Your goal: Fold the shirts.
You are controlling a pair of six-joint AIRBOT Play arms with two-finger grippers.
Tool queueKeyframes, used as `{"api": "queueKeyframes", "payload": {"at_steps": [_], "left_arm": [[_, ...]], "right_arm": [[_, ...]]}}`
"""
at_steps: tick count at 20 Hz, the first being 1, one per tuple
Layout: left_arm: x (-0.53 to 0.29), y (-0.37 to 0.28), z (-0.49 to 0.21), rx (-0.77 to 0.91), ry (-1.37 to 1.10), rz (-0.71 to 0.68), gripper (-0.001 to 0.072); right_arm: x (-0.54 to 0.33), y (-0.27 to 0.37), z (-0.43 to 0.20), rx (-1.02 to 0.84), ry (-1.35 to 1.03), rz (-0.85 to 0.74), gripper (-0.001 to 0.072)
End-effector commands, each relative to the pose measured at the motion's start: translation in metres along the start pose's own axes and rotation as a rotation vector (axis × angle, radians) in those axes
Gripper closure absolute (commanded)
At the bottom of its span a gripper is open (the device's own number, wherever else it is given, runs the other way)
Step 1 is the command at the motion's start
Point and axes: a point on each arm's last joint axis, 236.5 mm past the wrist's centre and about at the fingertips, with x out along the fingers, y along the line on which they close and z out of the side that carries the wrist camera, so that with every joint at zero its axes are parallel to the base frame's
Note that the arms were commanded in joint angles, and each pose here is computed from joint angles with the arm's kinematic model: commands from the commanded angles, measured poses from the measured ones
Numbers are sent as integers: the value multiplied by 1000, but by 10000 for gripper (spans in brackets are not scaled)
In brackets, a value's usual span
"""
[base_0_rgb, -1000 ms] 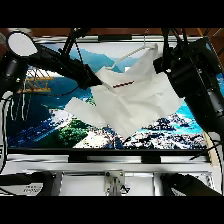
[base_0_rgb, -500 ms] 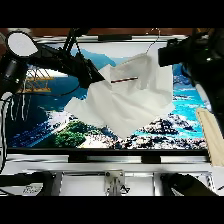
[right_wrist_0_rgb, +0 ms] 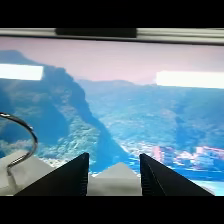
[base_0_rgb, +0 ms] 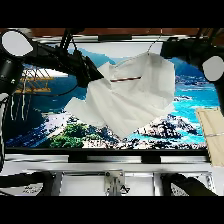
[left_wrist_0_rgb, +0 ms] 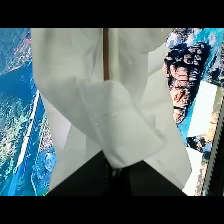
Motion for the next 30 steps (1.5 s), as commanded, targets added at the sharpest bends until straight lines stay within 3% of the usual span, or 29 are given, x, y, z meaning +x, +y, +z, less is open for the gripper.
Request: {"api": "queueKeyframes", "payload": {"at_steps": [1,7,14,22,26,27,28,30], "left_arm": [[-1,1,1,-1,-5,5,663],[-1,1,1,-1,-5,6,664],[-6,15,1,-18,-21,41,664],[-6,14,4,-24,-30,38,663],[-6,14,3,-28,-29,38,664],[-6,14,3,-28,-29,37,663],[-6,14,3,-29,-29,37,663],[-6,14,4,-28,-30,37,664]], "right_arm": [[22,45,1,-59,-42,246,254],[19,70,7,-53,-79,359,257],[-5,31,-12,-87,42,197,258],[-7,11,-40,-66,167,139,256],[-19,34,-23,-8,110,235,255],[-28,43,-13,-3,76,268,235],[-38,49,-4,7,45,288,150],[-48,56,2,19,26,312,151]]}}
